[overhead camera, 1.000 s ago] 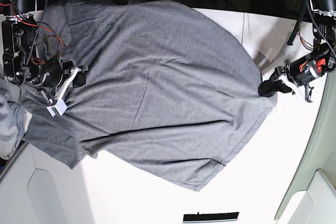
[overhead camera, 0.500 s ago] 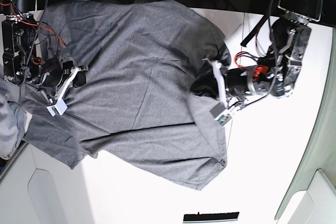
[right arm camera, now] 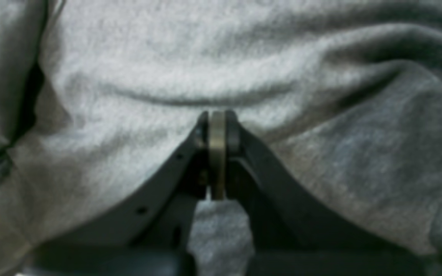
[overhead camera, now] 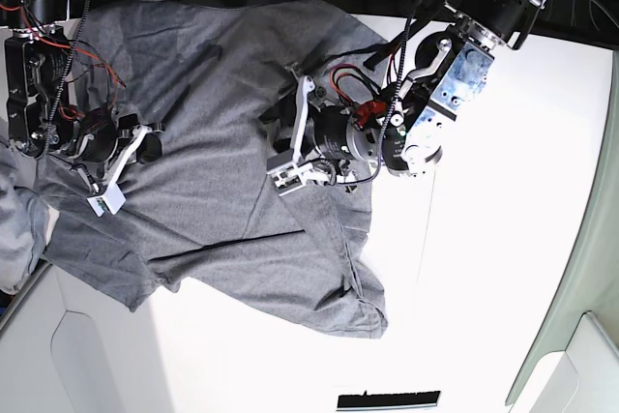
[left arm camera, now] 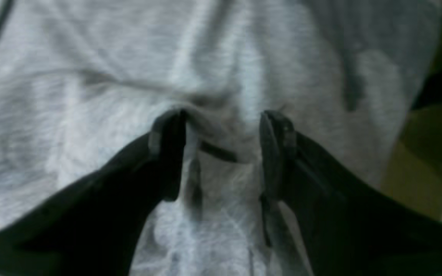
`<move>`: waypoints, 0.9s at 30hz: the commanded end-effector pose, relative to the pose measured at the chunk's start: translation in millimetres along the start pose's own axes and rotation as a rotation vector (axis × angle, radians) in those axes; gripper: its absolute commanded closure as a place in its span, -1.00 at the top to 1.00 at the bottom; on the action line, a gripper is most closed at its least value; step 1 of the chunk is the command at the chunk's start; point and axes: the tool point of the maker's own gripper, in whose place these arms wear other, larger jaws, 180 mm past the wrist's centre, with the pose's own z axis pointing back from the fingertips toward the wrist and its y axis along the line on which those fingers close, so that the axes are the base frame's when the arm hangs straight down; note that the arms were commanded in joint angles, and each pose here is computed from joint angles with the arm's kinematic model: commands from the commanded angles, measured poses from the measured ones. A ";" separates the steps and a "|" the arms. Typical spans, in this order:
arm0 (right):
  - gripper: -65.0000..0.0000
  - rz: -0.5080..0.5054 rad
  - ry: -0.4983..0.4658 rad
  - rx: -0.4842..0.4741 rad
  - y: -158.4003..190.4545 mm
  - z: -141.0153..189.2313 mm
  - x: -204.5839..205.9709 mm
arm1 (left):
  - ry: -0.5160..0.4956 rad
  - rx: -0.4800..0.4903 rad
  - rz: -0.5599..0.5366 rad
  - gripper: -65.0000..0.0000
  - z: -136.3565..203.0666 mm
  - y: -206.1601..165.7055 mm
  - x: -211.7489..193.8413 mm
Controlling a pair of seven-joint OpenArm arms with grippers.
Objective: Layout the t-shirt on the table in an organized manner, then fold the t-shirt properly
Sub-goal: 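Release the shirt with the left gripper and reach it toward the shirt middle, then grasp the bunched shirt fabric with the left gripper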
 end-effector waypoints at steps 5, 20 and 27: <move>-1.00 0.016 -0.051 -0.008 -4.5 7.8 17.4 | -0.134 0.197 0.098 0.03 43.4 69.0 25.9; -1.00 0.023 -0.061 -0.014 -2.4 4.8 19.2 | -0.159 0.163 0.227 0.03 68.0 61.6 -27.5; -1.00 0.022 -0.060 -0.012 -1.8 4.6 19.1 | -0.241 0.317 0.288 0.03 96.4 104.7 -24.5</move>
